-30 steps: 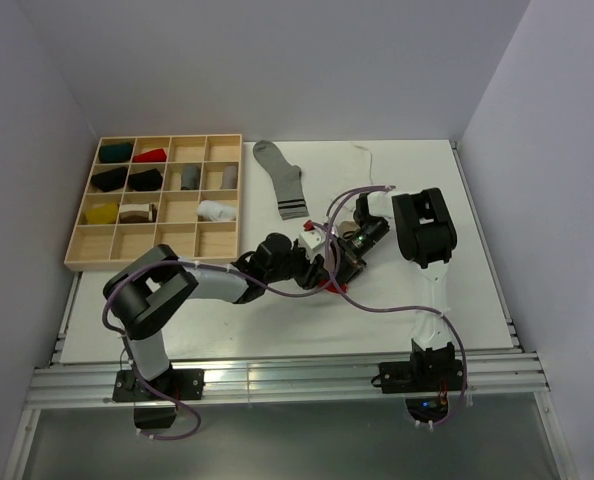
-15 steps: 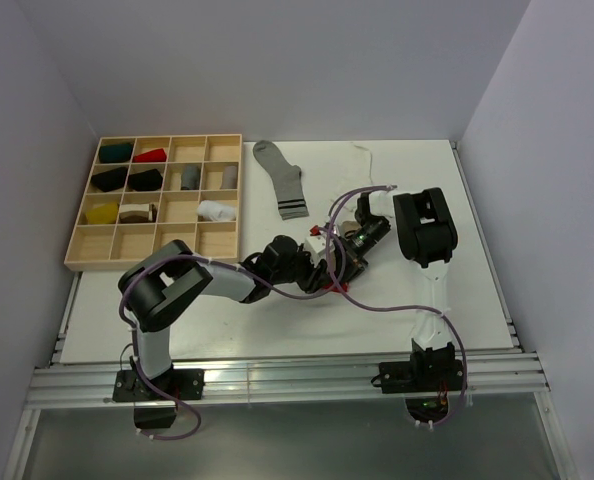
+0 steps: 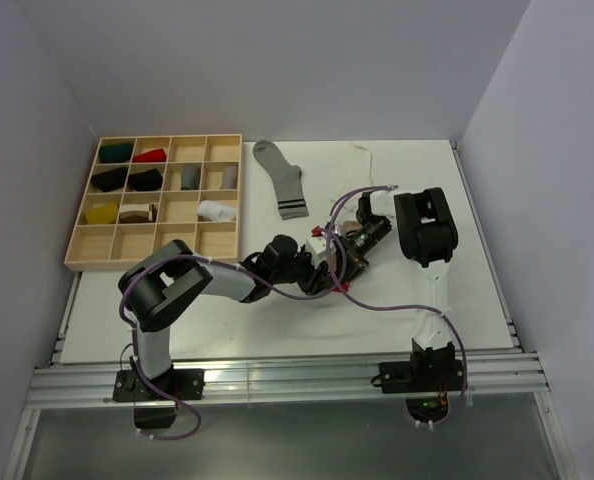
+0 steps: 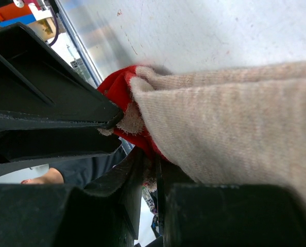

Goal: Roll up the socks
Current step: Roll the sock at the center of the board.

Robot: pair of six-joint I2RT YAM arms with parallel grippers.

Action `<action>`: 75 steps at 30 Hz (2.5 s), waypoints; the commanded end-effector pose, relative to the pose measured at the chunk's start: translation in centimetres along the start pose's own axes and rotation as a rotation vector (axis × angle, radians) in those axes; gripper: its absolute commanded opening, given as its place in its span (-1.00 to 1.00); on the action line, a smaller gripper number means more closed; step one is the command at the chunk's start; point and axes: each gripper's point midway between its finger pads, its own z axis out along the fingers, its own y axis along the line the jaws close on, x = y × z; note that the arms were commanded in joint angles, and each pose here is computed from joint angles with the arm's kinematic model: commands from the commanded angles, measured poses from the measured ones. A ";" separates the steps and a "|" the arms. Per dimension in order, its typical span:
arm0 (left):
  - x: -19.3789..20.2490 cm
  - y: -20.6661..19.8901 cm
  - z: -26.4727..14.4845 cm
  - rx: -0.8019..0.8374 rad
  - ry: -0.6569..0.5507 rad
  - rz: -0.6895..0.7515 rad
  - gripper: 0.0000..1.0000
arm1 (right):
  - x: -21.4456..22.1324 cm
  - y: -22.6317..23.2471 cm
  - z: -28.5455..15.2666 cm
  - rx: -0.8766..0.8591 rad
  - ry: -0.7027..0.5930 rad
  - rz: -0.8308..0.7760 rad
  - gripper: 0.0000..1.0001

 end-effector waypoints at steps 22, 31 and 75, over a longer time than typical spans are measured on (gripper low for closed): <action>1.0 2.0 1.5 -0.088 0.056 -0.036 -0.70 | -0.7 -3.1 -1.1 0.158 -0.028 -0.083 -0.86; 3.6 2.7 1.6 -0.215 0.229 -0.134 -0.99 | -3.3 -1.7 -4.4 0.339 -0.181 -0.195 -0.29; 5.3 -1.0 -5.1 -0.064 0.701 -1.006 -0.99 | 0.6 7.4 -2.9 0.772 -0.407 -1.189 0.05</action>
